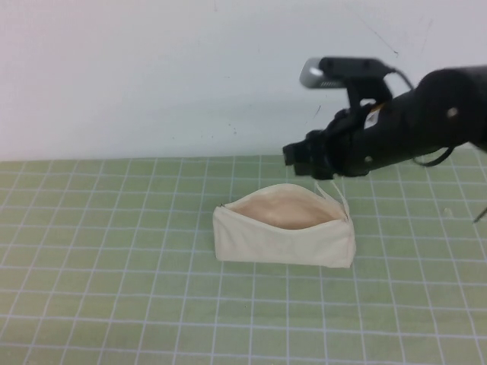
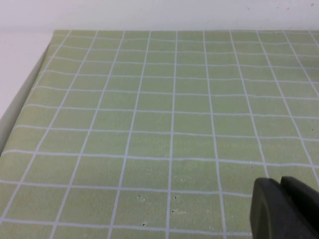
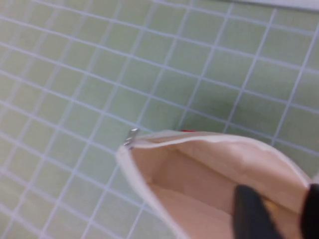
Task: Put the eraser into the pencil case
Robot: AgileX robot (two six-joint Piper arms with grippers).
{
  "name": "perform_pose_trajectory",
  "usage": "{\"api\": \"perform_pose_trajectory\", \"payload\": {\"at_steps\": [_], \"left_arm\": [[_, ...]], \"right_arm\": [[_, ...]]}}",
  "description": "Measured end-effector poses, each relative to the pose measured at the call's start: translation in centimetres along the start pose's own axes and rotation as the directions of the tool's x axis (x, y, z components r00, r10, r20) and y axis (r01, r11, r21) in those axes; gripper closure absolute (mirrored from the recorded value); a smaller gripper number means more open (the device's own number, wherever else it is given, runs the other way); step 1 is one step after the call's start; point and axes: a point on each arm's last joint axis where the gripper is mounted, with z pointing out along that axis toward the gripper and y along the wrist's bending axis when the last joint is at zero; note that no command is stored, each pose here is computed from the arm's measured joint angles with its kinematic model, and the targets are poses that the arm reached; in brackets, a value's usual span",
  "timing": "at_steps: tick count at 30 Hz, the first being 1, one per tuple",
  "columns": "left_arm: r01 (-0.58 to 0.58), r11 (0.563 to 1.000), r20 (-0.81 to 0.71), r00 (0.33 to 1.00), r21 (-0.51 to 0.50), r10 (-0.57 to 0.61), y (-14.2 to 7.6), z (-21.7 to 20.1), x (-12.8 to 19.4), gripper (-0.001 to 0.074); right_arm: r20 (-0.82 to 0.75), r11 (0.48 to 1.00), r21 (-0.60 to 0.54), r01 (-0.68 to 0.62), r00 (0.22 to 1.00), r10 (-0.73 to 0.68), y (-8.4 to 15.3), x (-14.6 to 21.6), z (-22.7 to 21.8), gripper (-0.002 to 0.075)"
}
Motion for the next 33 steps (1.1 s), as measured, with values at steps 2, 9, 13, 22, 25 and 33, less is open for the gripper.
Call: {"api": "perform_pose_trajectory", "payload": {"at_steps": [2,9,13,22,25,33], "left_arm": [[0.0,1.0,0.0,1.0,0.0,0.0,0.0,0.0,0.0,0.0737],[0.0,1.0,0.0,1.0,0.0,0.0,0.0,0.0,0.0,0.0737],[0.0,1.0,0.0,1.0,0.0,0.0,0.0,0.0,0.0,0.0737],[0.0,1.0,0.0,1.0,0.0,0.0,0.0,0.0,0.0,0.0737],[0.0,1.0,0.0,1.0,0.0,0.0,0.0,0.0,0.0,0.0737],[0.0,1.0,0.0,1.0,0.0,0.0,0.0,0.0,0.0,0.0737]], "right_arm": [[0.022,1.0,-0.01,0.028,0.999,-0.028,0.4,-0.3,-2.1,0.0585],[0.214,0.997,-0.028,0.071,0.975,-0.064,0.6,2.3,-10.9,0.0718],[0.316,0.993,-0.019,0.115,0.943,-0.103,-0.1,5.9,-15.1,0.0726],[0.352,0.965,0.008,0.261,0.903,-0.247,-1.1,12.6,-20.8,0.0727],[0.266,0.956,0.013,0.294,0.92,-0.287,-1.5,14.4,-21.3,0.0727],[0.236,0.942,0.068,0.33,0.912,-0.336,-3.5,19.3,-19.7,0.0727]]}}
